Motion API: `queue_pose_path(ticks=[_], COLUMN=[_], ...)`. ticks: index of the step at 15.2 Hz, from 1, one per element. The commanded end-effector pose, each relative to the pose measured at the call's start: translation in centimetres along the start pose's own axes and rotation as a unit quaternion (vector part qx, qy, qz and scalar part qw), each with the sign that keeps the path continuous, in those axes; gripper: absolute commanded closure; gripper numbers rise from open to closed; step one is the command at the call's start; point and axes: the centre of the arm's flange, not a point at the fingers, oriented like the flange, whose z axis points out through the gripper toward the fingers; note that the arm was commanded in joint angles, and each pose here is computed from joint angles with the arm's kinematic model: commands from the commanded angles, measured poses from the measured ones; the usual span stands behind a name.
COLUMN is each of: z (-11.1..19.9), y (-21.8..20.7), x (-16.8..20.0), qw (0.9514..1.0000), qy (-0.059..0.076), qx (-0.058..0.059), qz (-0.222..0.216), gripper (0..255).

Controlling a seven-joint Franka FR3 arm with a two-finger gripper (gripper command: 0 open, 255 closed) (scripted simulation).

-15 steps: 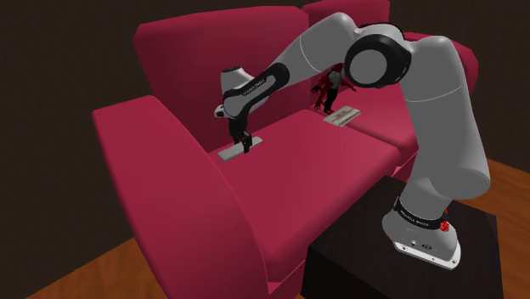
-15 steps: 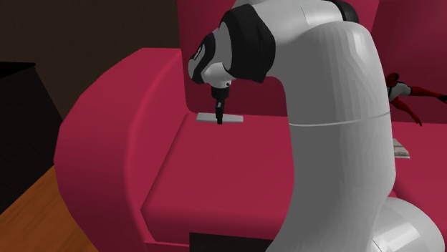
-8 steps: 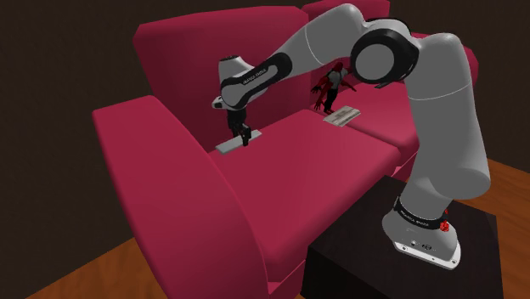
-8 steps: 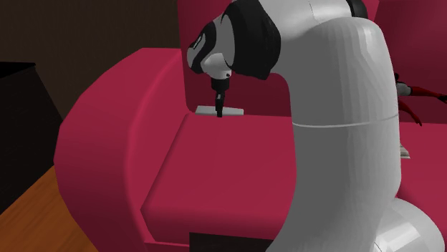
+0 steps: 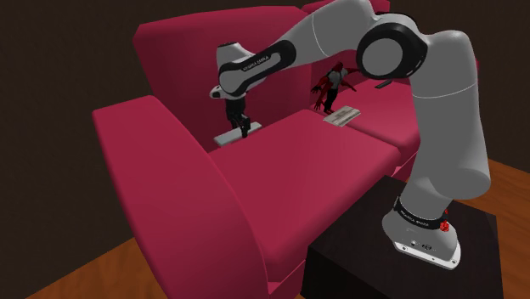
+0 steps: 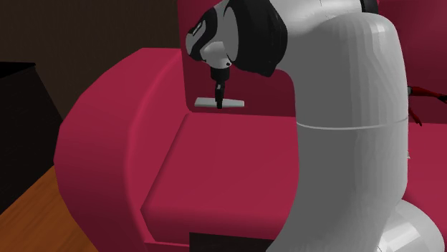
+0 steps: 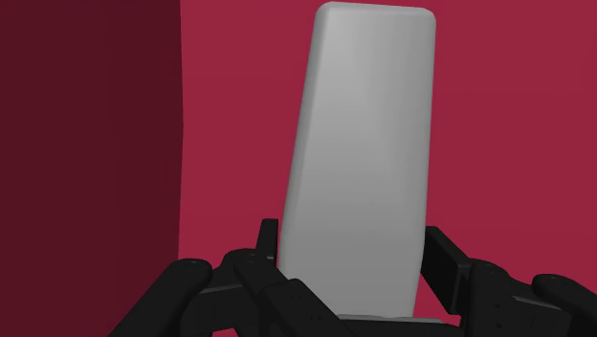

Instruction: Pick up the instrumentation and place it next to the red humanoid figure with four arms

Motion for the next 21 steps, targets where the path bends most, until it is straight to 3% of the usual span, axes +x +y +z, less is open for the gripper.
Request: queue_pose_path(ticks=[1, 21], z=[-1.1, -11.6], y=[0.0, 0.0], x=[0.0, 0.0], qw=[1.0, 1.0], qy=[0.0, 0.0], qx=[0.0, 0.0], qz=[0.0, 0.0], gripper=[255, 255])
